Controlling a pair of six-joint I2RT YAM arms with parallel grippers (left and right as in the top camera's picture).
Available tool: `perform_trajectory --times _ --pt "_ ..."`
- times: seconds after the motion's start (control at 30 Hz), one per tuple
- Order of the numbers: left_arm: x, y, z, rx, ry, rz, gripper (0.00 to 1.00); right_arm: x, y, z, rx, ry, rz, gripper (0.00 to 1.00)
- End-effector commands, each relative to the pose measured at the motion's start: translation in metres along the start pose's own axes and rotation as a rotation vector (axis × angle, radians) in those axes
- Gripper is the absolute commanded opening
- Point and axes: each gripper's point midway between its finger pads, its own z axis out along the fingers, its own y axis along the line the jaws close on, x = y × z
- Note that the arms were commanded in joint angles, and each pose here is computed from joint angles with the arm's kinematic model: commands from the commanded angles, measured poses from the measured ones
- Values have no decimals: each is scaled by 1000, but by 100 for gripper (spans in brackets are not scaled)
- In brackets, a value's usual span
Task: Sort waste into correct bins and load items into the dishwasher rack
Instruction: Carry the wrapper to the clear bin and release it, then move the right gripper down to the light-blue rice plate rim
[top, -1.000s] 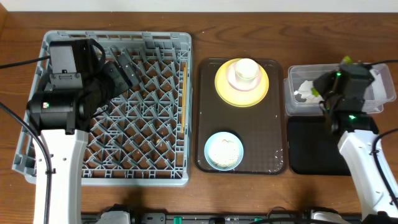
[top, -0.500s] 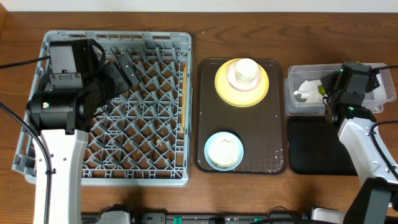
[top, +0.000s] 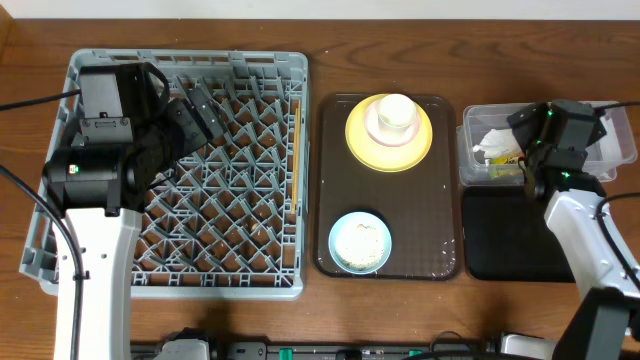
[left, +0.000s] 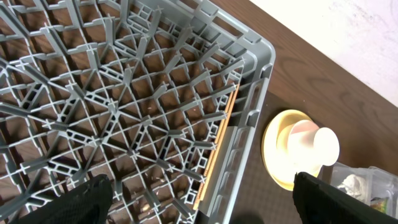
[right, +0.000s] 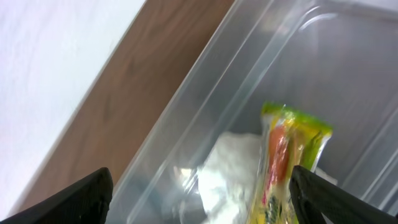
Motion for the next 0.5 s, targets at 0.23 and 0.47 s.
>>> perform_trajectory --times 0.23,0.47 --pt "-1 -1 -1 4 -1 7 94 81 83 -125 -577 325 -564 61" --pt "-1 -1 -1 4 -1 7 94 186 73 -176 -612 591 -847 47"
